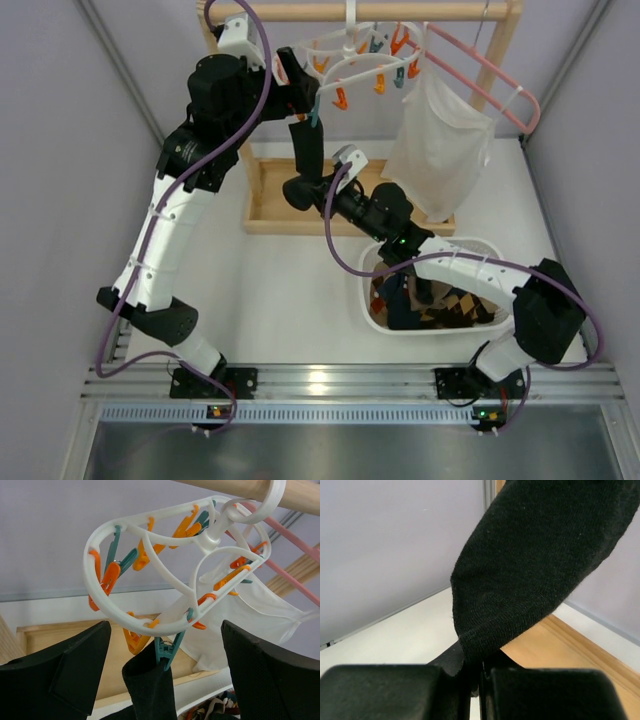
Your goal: Remove the socks clipped to the hanger
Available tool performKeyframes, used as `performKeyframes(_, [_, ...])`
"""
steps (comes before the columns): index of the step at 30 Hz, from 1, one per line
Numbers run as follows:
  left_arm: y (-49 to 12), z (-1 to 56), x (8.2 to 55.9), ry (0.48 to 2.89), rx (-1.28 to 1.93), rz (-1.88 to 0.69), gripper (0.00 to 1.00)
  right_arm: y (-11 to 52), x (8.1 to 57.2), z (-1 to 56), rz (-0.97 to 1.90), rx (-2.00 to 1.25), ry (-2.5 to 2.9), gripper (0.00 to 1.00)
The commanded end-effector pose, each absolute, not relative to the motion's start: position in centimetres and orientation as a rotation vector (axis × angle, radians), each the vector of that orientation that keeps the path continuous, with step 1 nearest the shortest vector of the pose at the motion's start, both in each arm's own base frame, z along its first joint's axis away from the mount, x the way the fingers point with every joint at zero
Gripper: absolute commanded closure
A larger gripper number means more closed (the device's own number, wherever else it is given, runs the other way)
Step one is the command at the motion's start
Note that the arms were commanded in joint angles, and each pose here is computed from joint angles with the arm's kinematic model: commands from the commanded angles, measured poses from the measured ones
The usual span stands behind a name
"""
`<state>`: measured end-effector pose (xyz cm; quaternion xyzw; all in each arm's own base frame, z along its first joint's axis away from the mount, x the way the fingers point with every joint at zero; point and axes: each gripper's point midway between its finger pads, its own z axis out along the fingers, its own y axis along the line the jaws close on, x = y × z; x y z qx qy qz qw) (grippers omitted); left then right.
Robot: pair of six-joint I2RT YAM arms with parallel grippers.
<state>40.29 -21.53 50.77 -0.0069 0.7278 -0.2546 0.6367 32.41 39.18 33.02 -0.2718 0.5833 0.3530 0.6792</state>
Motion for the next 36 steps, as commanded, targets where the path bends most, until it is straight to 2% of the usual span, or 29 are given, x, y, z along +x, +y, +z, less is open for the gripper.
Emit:
performKeyframes(1, [-22.1,53.0,39.4,1.604,0.022,-0.651,0.06,38.8,30.6,35.8,0.859,-0.604,1.253,1.0])
performKeyframes(4, [-22.7,52.6,39.3,1.616,0.042,-0.667,0.13,38.9,30.8,35.5,0.861,-0.601,1.269,1.0])
performKeyframes(21, [-25.5,50.9,34.5,1.654,0.089,-0.655,0.2,39.5,29.2,35.4,1.003,-0.684,1.261,1.0])
performKeyframes(26, [-25.3,50.7,35.4,1.652,0.086,-0.607,0.33,39.5,28.1,35.8,1.057,-0.736,1.244,1.0])
performKeyframes(32, [-25.5,50.7,36.0,1.65,0.088,-0.588,0.42,39.1,28.0,36.3,1.078,-0.74,1.238,1.0])
performKeyframes(33, [-25.8,50.3,36.5,1.658,0.091,-0.58,0.47,39.2,27.8,36.3,1.083,-0.747,1.234,1.0])
performKeyframes(36, [-25.9,50.4,36.9,1.654,0.088,-0.567,0.49,39.2,27.7,36.3,1.091,-0.755,1.231,1.0])
